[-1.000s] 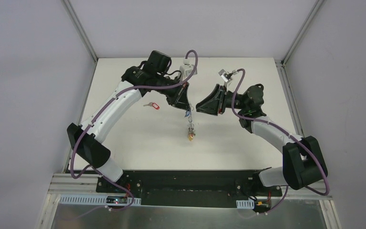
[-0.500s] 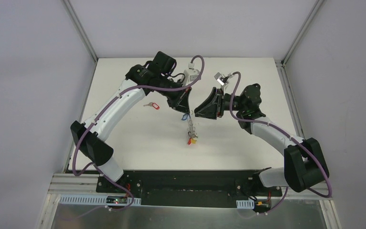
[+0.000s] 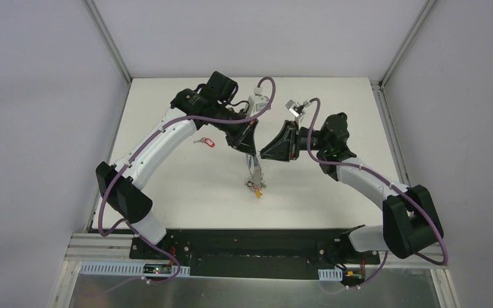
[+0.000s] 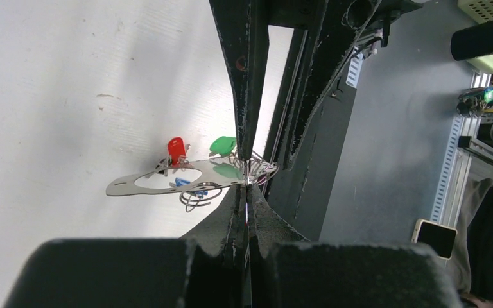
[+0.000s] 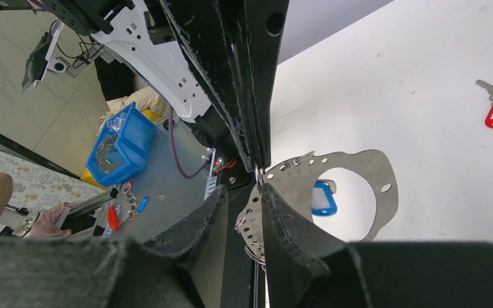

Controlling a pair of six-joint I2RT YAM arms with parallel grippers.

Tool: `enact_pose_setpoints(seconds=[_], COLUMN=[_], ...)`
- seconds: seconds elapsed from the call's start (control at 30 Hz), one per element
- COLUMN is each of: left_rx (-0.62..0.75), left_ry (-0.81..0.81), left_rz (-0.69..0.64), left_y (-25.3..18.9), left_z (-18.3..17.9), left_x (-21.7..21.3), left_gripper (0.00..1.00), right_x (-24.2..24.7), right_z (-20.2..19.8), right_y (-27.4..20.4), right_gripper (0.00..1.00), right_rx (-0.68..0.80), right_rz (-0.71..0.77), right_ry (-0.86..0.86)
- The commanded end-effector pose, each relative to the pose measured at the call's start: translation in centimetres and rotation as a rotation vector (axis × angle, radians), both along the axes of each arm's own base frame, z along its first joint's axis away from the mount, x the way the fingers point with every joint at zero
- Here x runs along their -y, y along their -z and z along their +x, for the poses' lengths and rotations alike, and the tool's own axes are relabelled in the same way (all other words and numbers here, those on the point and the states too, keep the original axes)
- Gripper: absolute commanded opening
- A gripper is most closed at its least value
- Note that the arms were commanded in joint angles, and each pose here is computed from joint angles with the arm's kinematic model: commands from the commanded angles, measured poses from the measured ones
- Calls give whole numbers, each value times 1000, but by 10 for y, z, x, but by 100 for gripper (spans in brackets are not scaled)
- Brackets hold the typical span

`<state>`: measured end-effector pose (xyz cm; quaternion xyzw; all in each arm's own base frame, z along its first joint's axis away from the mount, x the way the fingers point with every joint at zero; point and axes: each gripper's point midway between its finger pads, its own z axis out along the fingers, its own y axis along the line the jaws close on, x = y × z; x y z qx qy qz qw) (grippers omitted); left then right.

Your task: Put the keys on the keyring

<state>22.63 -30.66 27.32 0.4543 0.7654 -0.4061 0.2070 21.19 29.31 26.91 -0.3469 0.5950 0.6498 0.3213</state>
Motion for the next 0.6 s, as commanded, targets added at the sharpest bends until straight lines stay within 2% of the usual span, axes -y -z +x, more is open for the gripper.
enact_pose_setpoints(seconds=[0.0, 0.27, 0.57], left_rx=[45, 33, 29], left_ry=[47, 56, 60], left_rz=[-85, -97, -93], left_y=[-21, -23, -20], left_z=[-9, -13, -15], left_x=[6, 6, 5], left_gripper=[0, 0, 0], right_x=[-8, -12, -6], right_z=[-2, 2, 7], right_y=[-17, -9, -8], right_gripper=[28, 31, 30], right_rx=[91, 86, 102], right_rz=[27, -4, -11], right_ry=[-28, -20, 7])
